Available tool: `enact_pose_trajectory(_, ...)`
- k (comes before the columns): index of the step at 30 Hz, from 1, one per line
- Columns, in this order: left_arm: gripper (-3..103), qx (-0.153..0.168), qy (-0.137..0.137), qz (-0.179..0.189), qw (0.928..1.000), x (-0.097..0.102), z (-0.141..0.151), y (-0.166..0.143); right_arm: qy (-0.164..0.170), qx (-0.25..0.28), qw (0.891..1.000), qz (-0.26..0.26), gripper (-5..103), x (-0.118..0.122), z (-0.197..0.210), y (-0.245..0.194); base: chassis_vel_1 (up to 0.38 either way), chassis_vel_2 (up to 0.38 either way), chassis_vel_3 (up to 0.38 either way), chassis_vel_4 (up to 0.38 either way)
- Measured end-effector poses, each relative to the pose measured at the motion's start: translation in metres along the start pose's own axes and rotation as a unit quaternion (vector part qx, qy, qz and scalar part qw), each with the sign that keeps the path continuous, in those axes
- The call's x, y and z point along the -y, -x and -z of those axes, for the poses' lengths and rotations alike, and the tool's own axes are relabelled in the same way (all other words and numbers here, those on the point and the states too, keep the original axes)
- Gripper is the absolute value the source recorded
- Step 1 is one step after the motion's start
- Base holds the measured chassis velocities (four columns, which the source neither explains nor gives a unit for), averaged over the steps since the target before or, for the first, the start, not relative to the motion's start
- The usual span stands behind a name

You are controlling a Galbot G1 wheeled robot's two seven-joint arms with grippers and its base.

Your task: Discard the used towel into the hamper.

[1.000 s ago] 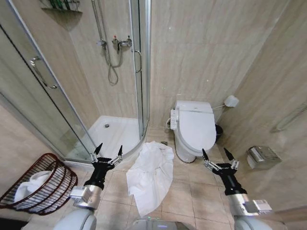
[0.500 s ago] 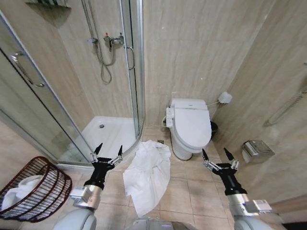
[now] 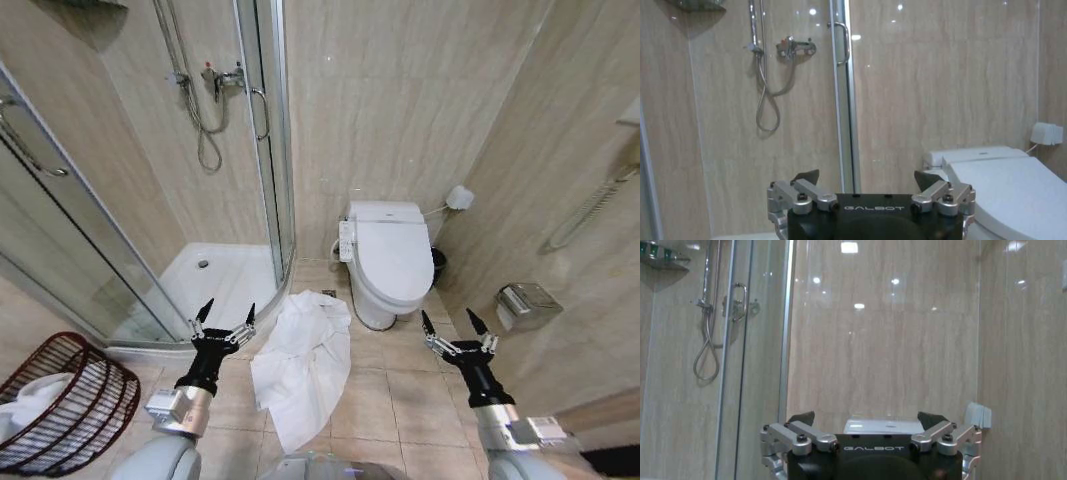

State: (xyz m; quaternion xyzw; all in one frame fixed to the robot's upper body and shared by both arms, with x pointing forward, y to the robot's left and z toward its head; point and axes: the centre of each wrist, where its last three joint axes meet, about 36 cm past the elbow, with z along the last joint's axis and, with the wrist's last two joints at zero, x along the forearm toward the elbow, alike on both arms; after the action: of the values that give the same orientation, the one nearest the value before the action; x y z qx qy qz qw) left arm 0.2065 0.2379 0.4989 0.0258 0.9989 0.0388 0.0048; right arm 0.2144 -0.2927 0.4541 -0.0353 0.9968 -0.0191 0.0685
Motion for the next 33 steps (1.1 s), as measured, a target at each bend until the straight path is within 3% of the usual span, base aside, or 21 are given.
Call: enact_pose_trajectory(33,93,0.0,0.0,0.0,1.0,0.0,0.0,0.0,0.0,0.0,1.0,0.0,100,0.0,0.0,0.0,0.008,0.005,0.006,0.005)
